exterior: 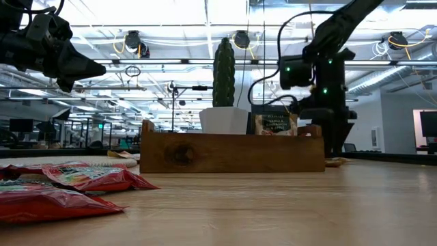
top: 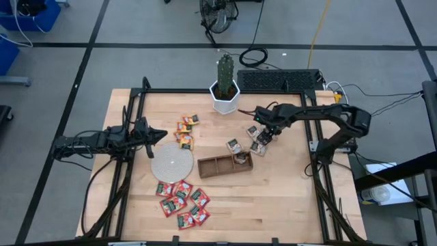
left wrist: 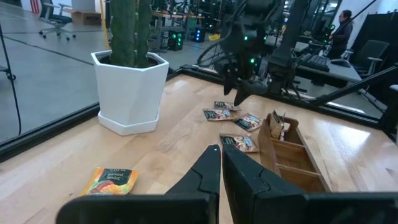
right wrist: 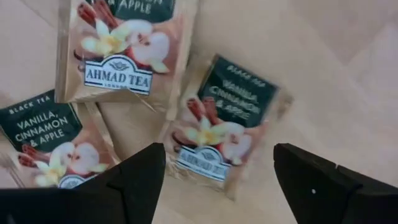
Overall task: Pick & Place Tea
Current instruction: Put the brown tea bag into the right section of the wooden organizer
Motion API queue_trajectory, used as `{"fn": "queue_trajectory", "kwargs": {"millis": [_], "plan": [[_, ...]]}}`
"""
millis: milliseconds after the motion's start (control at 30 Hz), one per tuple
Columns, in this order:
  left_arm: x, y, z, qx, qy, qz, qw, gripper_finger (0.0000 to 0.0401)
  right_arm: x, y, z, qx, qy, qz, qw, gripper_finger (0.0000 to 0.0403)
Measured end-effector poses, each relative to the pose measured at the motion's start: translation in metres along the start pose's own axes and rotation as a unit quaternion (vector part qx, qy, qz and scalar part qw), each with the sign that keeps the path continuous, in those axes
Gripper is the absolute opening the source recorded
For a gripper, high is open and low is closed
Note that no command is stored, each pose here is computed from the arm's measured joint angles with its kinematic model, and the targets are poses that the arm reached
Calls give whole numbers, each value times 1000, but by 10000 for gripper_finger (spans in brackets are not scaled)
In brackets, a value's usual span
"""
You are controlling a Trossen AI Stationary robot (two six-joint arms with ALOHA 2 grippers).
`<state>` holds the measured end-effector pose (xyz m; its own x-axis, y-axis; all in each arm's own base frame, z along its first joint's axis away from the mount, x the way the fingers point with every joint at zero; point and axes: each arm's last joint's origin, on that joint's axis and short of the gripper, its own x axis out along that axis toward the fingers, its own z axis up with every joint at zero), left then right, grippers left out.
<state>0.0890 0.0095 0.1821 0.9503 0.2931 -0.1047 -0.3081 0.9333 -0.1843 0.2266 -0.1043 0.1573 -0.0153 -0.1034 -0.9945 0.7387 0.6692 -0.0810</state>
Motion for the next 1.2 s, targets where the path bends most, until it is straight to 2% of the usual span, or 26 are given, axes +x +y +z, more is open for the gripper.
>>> {"fn": "queue_trajectory", "kwargs": {"millis": [333,467,600,800,900,967,1200], "plan": [[0,0,0,0,0,0,1000,21,23,5,2,31,57,-6,998,266],[0,0,0,0,0,0,1000,21,19,6,2,37,53,10,998,242],[0,0,0,0,0,0,1000,21,13,6,-1,42,47,19,998,188],[0,0,0,0,0,0,1000,21,8,4,-4,41,48,19,998,85],[0,0,0,0,0,0,1000,21,8,5,-4,27,48,19,998,30],[0,0,0,0,0,0,1000,21,8,7,-5,11,46,18,999,8],[0,0,0,0,0,0,1000,21,3,9,-8,9,57,48,997,30]]}}
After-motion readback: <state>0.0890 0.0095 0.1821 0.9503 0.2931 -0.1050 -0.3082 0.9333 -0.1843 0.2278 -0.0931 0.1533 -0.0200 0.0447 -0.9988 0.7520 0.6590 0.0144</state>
